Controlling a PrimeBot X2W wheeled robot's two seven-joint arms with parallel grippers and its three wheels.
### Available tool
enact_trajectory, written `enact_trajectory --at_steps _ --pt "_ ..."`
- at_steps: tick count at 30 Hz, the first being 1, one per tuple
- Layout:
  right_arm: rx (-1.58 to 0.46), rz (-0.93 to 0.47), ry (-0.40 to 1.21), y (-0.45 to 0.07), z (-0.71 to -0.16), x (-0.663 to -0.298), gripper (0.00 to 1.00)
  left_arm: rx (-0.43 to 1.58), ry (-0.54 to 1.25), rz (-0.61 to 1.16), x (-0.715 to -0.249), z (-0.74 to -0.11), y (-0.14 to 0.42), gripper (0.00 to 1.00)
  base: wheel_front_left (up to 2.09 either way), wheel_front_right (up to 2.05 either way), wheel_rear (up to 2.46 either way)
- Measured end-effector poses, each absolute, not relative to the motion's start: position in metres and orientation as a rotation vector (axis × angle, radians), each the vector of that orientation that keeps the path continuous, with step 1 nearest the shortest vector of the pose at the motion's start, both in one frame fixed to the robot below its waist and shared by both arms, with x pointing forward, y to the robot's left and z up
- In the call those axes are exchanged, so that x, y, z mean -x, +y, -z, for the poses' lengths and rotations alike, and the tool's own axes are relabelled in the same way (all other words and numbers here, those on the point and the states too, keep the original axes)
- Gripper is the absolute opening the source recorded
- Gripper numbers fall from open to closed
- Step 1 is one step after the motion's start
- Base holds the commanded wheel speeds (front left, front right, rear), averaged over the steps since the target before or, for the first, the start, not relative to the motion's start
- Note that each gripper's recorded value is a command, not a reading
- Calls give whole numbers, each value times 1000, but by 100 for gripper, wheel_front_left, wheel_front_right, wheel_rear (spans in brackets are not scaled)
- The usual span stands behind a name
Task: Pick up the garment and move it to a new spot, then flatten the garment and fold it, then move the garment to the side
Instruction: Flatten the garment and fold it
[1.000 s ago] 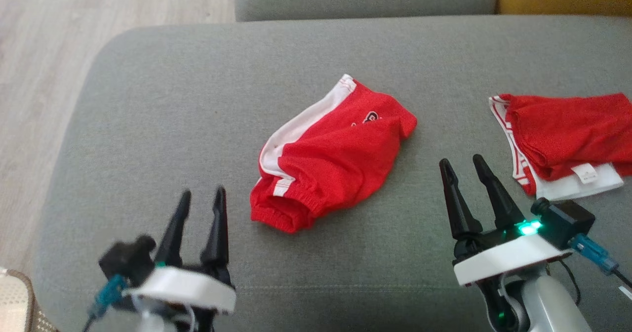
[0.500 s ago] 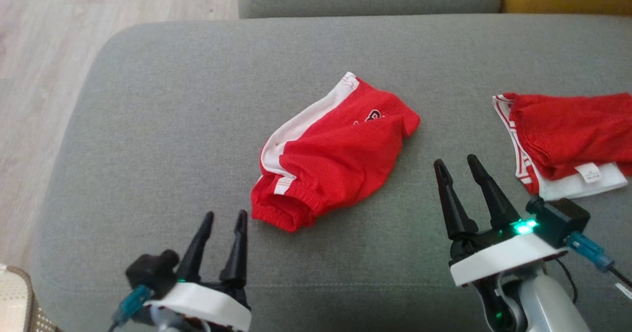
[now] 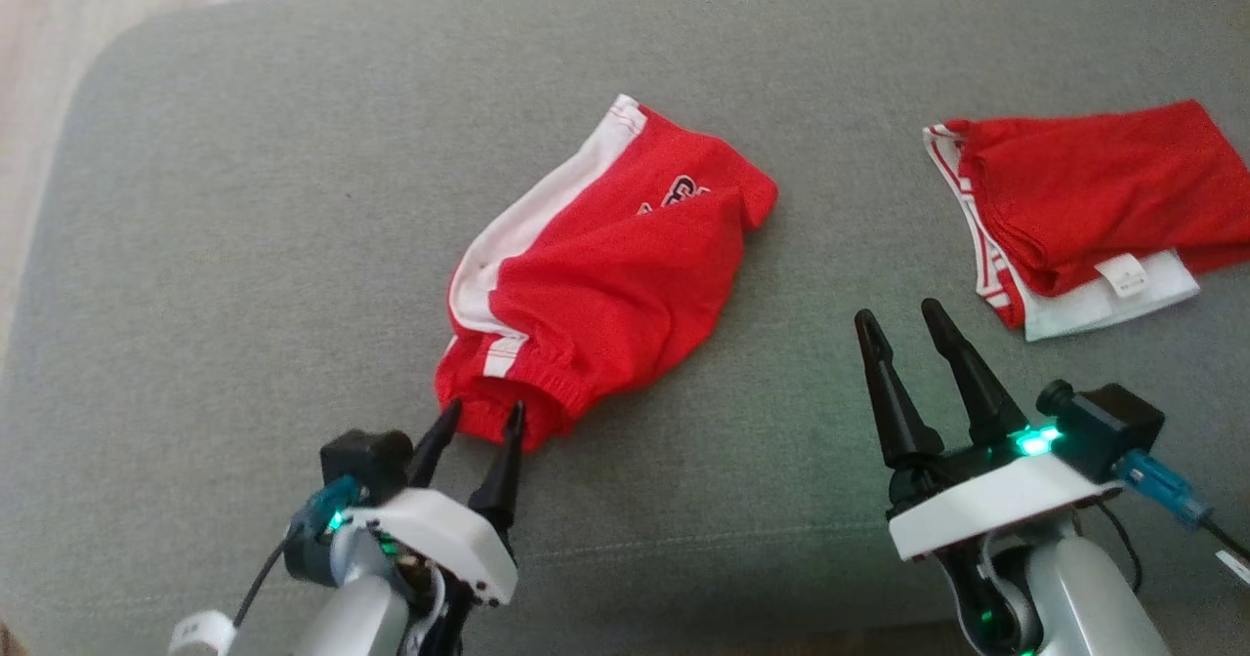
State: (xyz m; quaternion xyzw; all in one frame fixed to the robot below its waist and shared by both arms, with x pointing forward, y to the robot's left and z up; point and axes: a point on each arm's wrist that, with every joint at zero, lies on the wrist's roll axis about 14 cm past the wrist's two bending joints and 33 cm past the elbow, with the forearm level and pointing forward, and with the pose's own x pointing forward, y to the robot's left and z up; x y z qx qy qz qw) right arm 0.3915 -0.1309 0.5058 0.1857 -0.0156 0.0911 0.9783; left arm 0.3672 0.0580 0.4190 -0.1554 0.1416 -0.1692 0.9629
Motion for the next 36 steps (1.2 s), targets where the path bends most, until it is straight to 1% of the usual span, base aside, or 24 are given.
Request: enact_trajectory --at_steps 5,8,12,24,25,26,27,36 --pt "-371 -154 -17 -140 -499 -393 100 231 379 309 -380 -391 63 100 0 0 0" --pt "-369 -143 -21 -144 -499 -395 100 215 408 308 -385 -382 63 100 0 0 0" --pt "-367 -128 -16 -148 -496 -394 100 211 412 334 -392 -379 58 100 0 0 0" --pt "-368 -126 11 -147 -487 -394 100 198 393 336 -404 -380 59 100 0 0 0" --pt "-368 -126 12 -147 -486 -394 100 196 395 336 -405 -379 59 66 0 0 0" --pt "-368 -126 13 -147 -486 -394 100 194 396 335 -405 -379 59 20 0 0 0" --pt "-368 -127 15 -147 -486 -394 100 193 397 336 -406 -379 59 0 0 0 0" --pt "-369 -136 14 -144 -487 -394 100 182 361 330 -405 -389 65 0 0 0 0"
